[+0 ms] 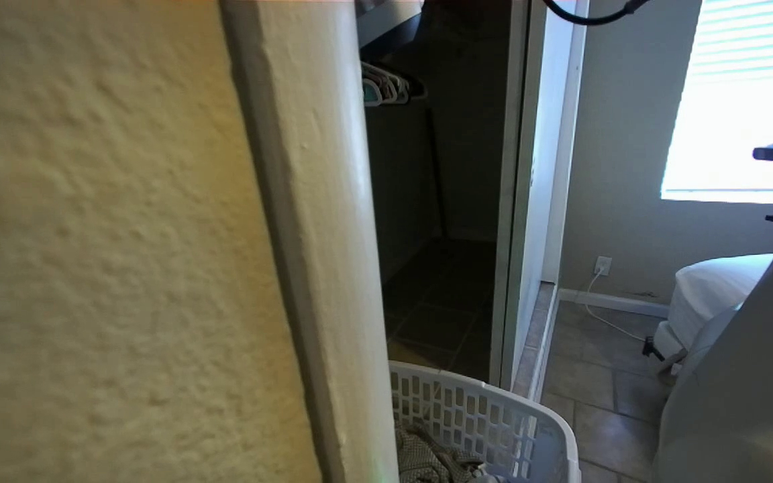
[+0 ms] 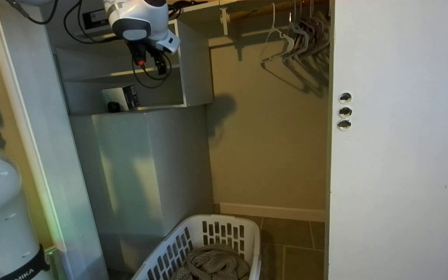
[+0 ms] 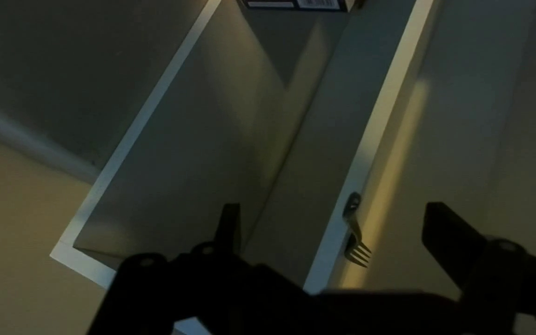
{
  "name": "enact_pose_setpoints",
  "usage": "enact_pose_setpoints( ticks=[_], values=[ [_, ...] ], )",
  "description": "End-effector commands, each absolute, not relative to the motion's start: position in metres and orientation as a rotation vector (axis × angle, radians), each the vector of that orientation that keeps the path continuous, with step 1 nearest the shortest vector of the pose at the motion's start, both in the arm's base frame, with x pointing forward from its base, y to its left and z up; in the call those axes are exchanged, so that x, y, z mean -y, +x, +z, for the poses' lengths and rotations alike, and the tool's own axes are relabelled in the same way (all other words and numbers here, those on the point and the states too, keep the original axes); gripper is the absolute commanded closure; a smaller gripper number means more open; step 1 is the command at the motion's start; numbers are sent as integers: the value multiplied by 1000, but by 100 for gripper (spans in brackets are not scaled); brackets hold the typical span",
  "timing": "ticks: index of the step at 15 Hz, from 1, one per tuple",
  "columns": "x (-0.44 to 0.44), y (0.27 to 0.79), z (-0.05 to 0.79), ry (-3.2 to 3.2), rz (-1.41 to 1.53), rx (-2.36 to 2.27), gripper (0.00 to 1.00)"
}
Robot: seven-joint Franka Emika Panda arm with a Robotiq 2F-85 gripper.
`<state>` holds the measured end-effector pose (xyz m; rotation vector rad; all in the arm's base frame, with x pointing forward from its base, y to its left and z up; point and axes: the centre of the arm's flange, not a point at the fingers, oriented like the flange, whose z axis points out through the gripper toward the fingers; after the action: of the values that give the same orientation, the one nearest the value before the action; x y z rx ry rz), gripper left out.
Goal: Move the black object from the top shelf to the bottom shelf.
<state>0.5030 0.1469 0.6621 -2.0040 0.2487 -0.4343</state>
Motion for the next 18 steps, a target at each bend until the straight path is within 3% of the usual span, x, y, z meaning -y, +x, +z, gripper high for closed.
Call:
enact_pose_setpoints(
  ticks=[1, 13, 16, 17, 18],
  values=[
    [-152, 500, 666, -1886, -400, -291, 0],
    [-183, 512, 631, -1612, -210, -485, 0],
    [-184, 515, 625, -1605, -211, -507, 34],
    [-183, 516, 624, -1603, -214, -515, 41],
    [-181, 517, 624, -1598, -219, -522, 40]
  ],
)
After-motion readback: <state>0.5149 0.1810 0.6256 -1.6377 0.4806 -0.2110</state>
